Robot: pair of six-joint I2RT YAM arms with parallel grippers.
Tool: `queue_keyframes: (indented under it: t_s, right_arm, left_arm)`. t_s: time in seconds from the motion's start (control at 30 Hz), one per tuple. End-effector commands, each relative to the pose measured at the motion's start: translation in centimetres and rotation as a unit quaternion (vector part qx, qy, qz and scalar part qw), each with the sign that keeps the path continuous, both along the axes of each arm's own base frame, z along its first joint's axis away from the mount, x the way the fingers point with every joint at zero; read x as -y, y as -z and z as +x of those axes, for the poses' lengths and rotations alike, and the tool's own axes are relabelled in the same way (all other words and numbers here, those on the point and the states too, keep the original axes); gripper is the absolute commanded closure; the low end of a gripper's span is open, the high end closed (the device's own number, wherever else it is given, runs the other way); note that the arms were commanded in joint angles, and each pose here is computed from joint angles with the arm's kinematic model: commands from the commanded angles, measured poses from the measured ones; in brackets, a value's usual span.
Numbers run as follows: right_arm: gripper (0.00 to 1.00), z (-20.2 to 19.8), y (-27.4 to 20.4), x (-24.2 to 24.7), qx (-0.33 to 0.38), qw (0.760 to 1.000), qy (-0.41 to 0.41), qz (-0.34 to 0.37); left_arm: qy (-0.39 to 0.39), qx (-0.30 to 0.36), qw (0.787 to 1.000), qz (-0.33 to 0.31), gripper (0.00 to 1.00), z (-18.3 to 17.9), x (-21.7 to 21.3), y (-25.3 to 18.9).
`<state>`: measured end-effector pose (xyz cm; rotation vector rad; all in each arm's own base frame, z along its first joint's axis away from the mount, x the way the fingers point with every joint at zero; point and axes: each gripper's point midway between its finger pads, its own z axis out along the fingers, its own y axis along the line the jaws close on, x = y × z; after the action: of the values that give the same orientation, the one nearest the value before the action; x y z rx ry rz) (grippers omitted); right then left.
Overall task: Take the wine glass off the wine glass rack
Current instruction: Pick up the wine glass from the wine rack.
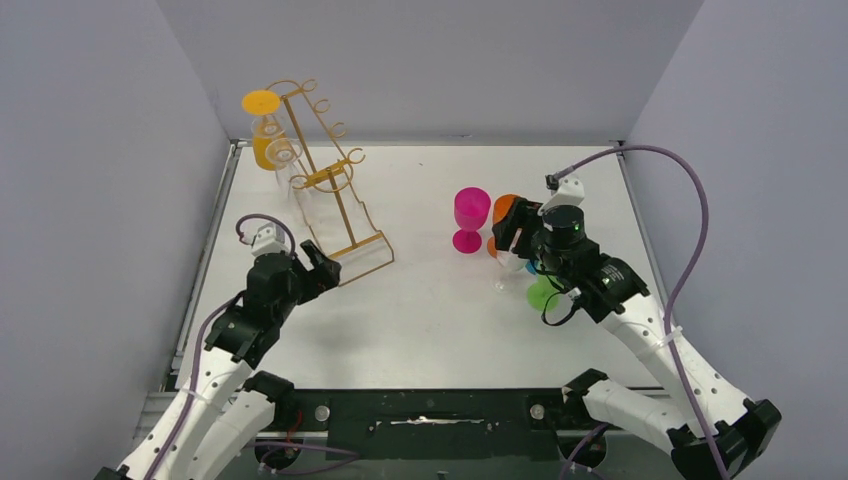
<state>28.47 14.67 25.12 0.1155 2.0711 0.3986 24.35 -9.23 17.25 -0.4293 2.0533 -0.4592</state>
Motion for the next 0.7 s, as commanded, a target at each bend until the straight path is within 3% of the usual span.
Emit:
queue_keyframes:
  t_s: [0.0, 0.13, 0.33, 0.47, 0.67]
  right_arm:
    - [0.32, 0.8, -4.0, -0.6, 0.082, 0.994, 0.009, 0.075]
    - [0.24, 0.3, -4.9, 0.3, 0.097, 0.991, 0.028, 0.085]
    - [0.0, -0.4, -5.7, 1.9, 0.121, 0.986, 0.06, 0.096]
    - [0.02, -0.3, -6.5, 3.2, 0.149, 0.978, 0.093, 0.113]
    - [0.02, -0.2, -7.0, 5.2, 0.139, 0.972, 0.155, 0.11]
  left_arm:
    - [-0.09, -0.044, 0.994, -0.048, 0.2, 1.0, -1.2, 2.4]
    - [-0.142, -0.049, 0.985, -0.084, 0.2, 1.5, -3.6, 3.5]
    - [-0.224, -0.054, 0.968, -0.094, 0.18, 1.5, -9.0, 1.9]
    - [-0.243, -0.02, 0.963, -0.112, 0.15, 2.9, -9.4, -1.6]
    - [-0.274, 0.023, 0.958, -0.083, 0.12, 3.3, -11.3, -7.7]
